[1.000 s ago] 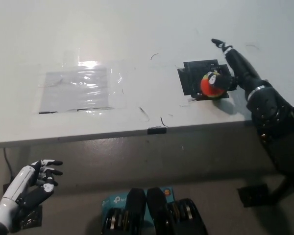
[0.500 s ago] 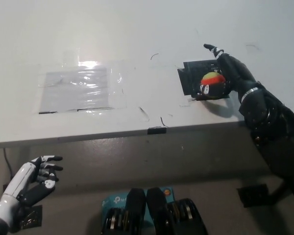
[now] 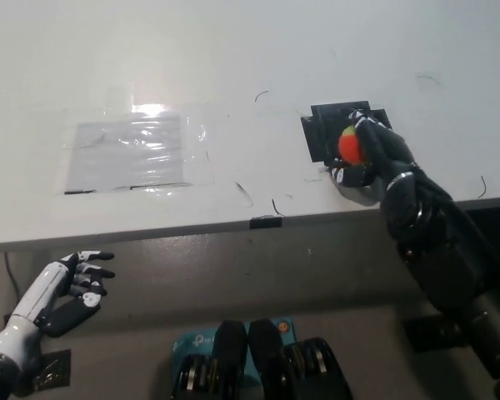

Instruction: The robot uses right hand to squeeze a small tennis ball placed on the black area of the table

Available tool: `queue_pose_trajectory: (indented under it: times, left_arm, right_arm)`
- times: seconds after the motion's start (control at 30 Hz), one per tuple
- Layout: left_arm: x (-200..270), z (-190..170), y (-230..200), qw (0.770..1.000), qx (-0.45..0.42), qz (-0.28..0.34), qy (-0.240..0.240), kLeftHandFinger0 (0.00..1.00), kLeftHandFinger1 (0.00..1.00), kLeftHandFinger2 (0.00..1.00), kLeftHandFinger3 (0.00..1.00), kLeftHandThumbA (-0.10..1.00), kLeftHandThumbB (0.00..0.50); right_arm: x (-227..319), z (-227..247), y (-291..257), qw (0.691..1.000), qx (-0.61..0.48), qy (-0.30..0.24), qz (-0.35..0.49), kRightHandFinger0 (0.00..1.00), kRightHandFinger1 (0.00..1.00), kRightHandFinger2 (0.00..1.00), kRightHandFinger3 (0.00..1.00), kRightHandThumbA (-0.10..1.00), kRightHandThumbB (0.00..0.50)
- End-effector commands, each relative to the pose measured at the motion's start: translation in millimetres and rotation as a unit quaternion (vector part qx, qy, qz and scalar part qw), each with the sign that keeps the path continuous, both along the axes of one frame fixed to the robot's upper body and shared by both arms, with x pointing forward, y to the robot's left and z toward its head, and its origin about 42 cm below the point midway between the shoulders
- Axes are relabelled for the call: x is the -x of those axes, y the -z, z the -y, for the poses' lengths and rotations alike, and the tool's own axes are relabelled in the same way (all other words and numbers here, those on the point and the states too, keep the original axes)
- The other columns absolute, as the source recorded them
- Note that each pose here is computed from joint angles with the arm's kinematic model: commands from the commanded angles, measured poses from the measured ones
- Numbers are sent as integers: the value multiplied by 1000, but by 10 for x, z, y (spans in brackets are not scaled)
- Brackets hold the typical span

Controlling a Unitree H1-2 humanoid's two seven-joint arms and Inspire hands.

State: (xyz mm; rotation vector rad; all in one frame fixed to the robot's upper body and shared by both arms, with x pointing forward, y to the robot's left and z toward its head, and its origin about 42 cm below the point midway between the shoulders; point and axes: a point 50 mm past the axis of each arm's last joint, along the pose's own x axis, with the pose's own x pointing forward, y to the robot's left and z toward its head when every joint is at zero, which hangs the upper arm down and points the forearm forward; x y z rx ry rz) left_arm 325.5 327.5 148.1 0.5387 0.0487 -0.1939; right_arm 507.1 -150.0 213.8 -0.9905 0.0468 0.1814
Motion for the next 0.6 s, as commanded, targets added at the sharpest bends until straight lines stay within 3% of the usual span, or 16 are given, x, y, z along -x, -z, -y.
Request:
queue_pose_trajectory:
  times: [0.0,0.1,0.17,0.2,0.23,0.27,0.3,0.33,0.37,0.4,0.43,0.47,0.5,0.53,0.57]
  left_arm:
    - [-82,15,-129,999,-17,21,19,461,526,634,741,229,64]
    - [-87,27,-150,999,-13,26,18,457,521,628,737,218,61]
    - [-90,21,-145,999,-14,22,19,457,532,641,757,242,54]
    - [-88,21,-148,999,-16,23,20,458,534,643,758,243,53]
    - [-89,17,-139,999,-14,23,19,459,534,645,758,240,52]
    - [-83,18,-142,999,-13,23,19,459,533,648,761,228,41]
    - [-78,20,-148,999,-11,24,19,460,532,650,765,210,38]
    - [-76,22,-167,999,-10,25,20,463,537,653,770,201,38]
    - [-76,27,-178,999,-10,26,19,464,538,652,773,192,32]
    - [-77,29,-183,999,-11,27,19,472,547,658,778,187,24]
    - [-84,31,-191,999,-13,28,19,477,554,662,782,185,26]
    - [-95,31,-202,999,-13,30,19,479,555,663,783,184,26]
    - [-109,35,-218,999,-14,34,20,479,555,663,783,184,23]
    - [-124,42,-232,999,-14,37,21,492,567,670,786,128,2]
    - [-137,41,-235,999,-12,40,21,492,567,670,784,122,3]
  right_arm:
    - [-93,-281,-276,998,2,-41,46,1000,1000,1000,1000,677,500]
    - [-92,-334,-311,998,3,-54,45,1000,1000,1000,1000,645,500]
    - [-126,-267,-326,998,6,-51,40,1000,1000,1000,1000,351,376]
    - [-133,-243,-326,998,10,-45,39,1000,1000,1000,1000,309,358]
    - [-146,-210,-325,999,19,-31,36,1000,1000,1000,1000,134,294]
    - [-154,-195,-325,999,32,-28,33,1000,1000,1000,1000,50,242]
    - [-177,-147,-324,997,61,-24,27,941,1000,1000,1000,-63,208]
    - [-207,-73,-314,994,109,-19,18,597,995,1000,1000,-99,178]
    - [-219,-39,-315,990,136,-18,11,521,879,1000,1000,-100,167]
    - [-229,14,-293,987,162,-20,2,323,619,1000,1000,-100,210]
    - [-243,77,-276,982,188,-24,-7,148,441,1000,1000,-100,198]
    - [-250,78,-297,982,189,-23,-6,81,377,1000,1000,-100,191]
    - [-260,117,-292,975,219,-27,-14,20,341,940,1000,-100,190]
    - [-232,192,-230,961,270,-43,-30,16,411,859,1000,-100,117]
    - [-233,208,-228,960,274,-42,-34,23,445,841,1000,-100,118]
